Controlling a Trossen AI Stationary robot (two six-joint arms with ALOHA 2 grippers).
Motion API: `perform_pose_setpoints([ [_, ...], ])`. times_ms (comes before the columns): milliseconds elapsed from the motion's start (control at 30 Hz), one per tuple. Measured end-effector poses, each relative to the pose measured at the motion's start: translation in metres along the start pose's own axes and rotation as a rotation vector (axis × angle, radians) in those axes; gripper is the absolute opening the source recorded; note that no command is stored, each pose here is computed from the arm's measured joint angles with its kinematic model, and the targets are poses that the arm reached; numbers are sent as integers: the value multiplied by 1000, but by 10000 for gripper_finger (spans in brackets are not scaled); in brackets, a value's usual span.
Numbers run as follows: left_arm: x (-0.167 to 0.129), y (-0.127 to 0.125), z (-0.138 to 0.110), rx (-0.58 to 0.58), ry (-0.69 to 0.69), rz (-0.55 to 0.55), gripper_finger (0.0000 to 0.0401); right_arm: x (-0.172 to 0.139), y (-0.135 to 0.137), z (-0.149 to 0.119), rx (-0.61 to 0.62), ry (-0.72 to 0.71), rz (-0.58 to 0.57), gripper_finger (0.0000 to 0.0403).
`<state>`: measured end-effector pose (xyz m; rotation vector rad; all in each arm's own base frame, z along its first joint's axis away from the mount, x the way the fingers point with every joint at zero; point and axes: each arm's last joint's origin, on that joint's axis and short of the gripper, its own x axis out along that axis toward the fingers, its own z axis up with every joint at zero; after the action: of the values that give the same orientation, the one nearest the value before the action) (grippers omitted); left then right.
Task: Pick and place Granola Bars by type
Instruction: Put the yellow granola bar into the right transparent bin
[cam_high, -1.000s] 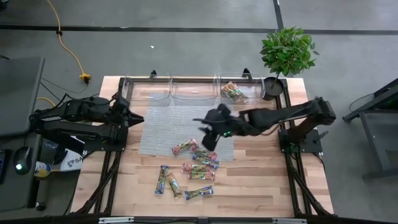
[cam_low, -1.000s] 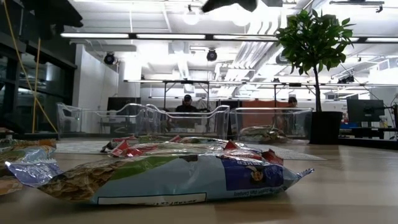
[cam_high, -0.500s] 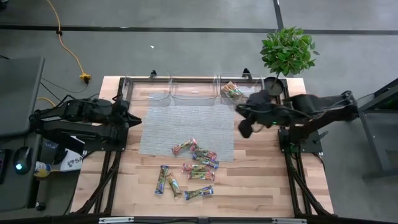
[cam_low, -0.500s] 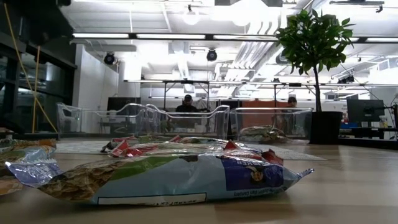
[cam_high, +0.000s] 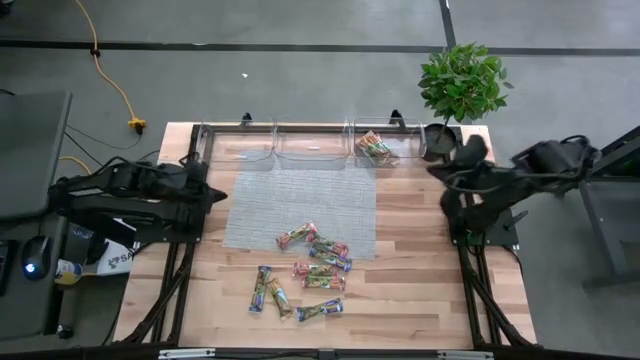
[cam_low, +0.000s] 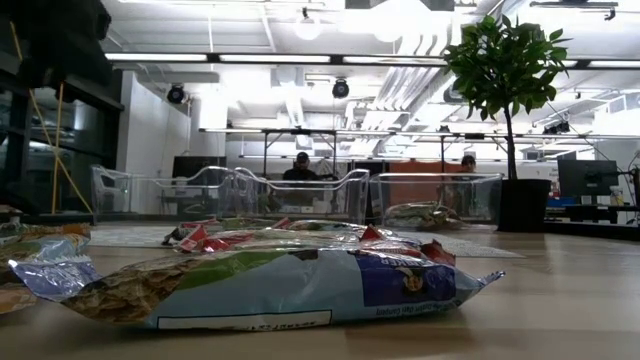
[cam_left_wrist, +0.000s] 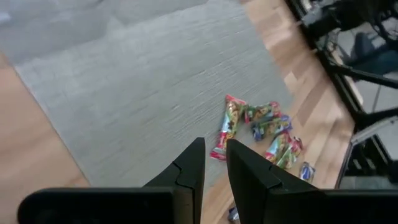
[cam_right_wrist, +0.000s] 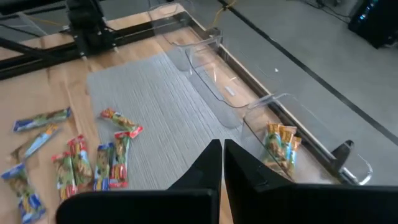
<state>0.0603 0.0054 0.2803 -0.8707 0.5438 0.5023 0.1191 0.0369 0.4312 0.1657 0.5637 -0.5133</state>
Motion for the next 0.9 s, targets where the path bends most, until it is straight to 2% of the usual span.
perform_pose_setpoints([
  [133, 21, 3, -8, -97, 32, -24, 65, -19, -23, -12, -7, -43, 35, 0],
  [300, 47, -7, -10, -235, 33, -194, 65, -26, -49, -31, 24, -75, 96, 0],
  [400, 57, -18, -8, -271, 52, -227, 65, -22, -57, -45, 36, -70, 104, 0],
  [533, 62, -39, -8, -277, 140, -186, 65, -12, -62, -64, 66, -70, 114, 0],
  [667, 56, -72, -6, -257, 201, -128, 65, -2, -63, -80, 99, -75, 132, 0],
  [800, 41, -103, -11, -241, 156, 9, 65, 4, -65, -92, 115, -82, 147, 0],
  [900, 33, -122, -24, -293, 107, 97, 65, 7, -65, -97, 125, -88, 154, 0],
])
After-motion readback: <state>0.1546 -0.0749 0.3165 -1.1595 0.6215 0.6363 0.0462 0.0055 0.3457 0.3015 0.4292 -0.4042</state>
